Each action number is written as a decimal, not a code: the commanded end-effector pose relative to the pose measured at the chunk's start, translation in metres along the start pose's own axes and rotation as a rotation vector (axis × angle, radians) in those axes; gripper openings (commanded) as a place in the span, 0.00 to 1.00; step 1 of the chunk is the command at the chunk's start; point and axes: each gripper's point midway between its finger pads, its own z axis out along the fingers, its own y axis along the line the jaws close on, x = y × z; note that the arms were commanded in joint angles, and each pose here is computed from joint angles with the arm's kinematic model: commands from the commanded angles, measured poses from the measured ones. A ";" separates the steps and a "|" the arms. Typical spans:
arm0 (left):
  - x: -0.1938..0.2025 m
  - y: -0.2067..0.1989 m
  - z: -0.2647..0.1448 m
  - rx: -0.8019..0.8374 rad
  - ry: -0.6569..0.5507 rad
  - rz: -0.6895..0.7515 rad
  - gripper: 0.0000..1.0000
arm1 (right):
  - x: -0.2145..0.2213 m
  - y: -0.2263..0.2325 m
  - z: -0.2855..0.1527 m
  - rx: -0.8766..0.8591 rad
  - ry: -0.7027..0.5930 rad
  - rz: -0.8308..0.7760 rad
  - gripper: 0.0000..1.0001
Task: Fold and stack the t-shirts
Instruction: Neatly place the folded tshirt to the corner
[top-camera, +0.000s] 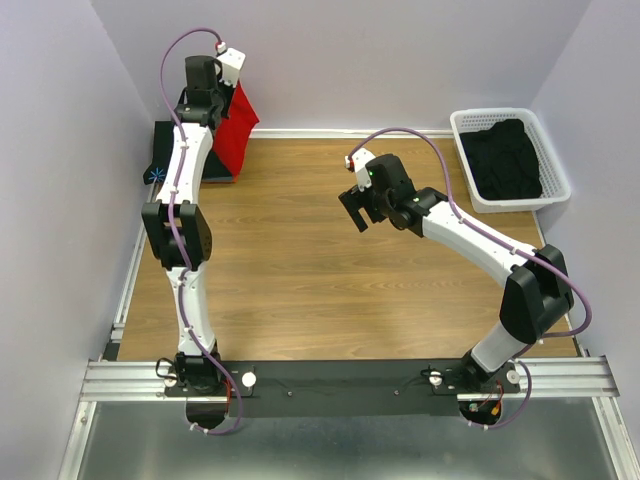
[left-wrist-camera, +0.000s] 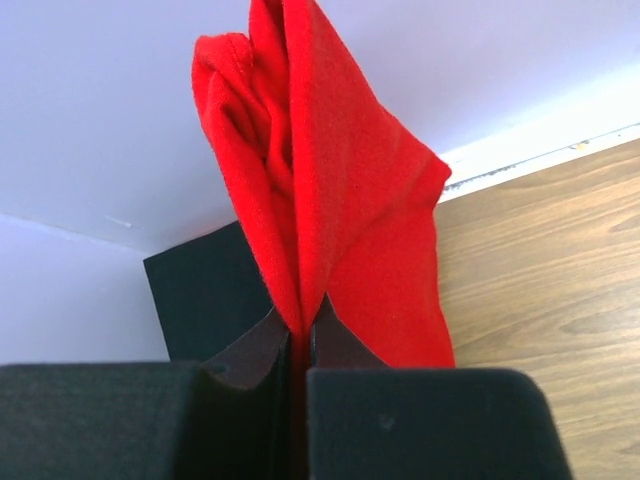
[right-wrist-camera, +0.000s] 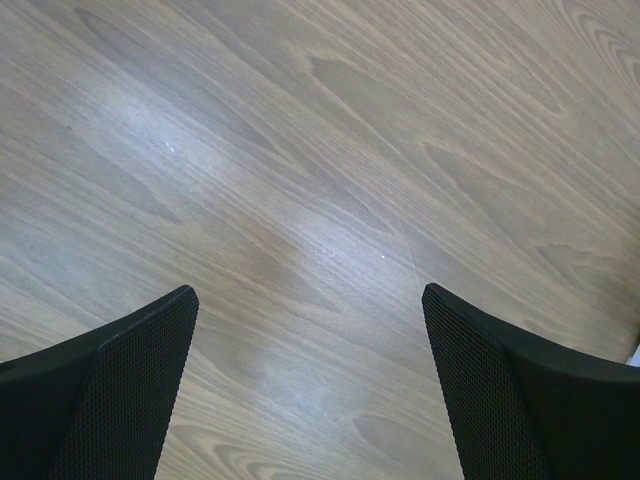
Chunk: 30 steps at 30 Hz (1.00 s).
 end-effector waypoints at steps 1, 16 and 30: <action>-0.033 0.021 -0.019 -0.028 -0.085 -0.007 0.00 | 0.000 -0.005 -0.005 0.015 0.005 0.003 1.00; 0.026 0.074 0.006 -0.096 0.001 -0.004 0.00 | 0.003 0.000 0.005 -0.006 0.031 0.005 1.00; 0.070 0.117 0.027 -0.164 0.046 0.058 0.00 | 0.009 0.005 0.016 -0.024 0.070 0.007 1.00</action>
